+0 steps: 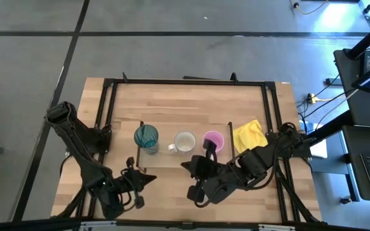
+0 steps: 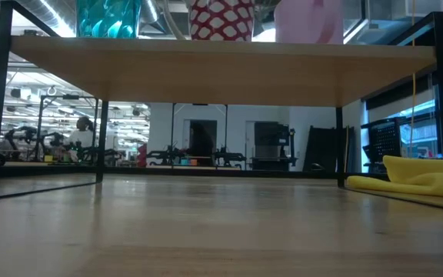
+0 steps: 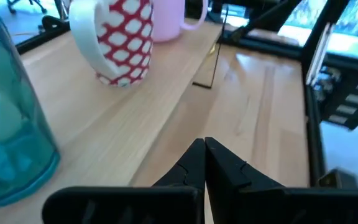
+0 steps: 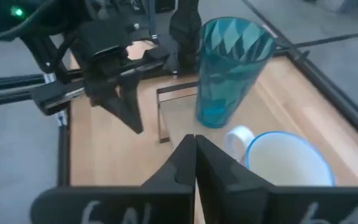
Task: Stack small to large cups/mugs on shelf
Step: Put the red cup on the shelf
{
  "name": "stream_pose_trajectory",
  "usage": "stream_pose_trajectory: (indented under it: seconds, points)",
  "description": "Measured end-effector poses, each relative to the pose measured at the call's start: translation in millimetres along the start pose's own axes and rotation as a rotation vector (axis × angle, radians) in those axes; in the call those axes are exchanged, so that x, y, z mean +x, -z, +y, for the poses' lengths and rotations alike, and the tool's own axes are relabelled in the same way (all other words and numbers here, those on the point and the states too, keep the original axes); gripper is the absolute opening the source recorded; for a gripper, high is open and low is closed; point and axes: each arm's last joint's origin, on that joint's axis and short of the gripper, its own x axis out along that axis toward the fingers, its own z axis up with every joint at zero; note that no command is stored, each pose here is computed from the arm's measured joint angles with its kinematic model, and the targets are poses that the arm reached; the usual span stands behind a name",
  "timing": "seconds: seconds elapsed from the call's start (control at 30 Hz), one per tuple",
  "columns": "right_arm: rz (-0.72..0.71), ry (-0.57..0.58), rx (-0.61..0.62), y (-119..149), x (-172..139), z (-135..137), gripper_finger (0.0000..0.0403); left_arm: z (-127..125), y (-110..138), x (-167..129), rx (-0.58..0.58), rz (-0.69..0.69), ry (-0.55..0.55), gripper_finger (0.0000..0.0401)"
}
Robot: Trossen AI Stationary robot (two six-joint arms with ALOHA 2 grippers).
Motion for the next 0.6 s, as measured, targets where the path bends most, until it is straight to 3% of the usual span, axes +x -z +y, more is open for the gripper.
stream_pose_trajectory:
  seconds: [0.37,0.6]
  points:
    - [0.008,-0.026,0.079,0.1,-0.7,1.8,0.0003,-20.9,-70.6,-30.5,0.061,0.059,0.247,0.0]
    - [0.006,-0.035,0.109,-0.1,-1.0,3.1,0.0003,-25.2,-121.8,-59.3,0.096,-0.008,0.359,0.0]
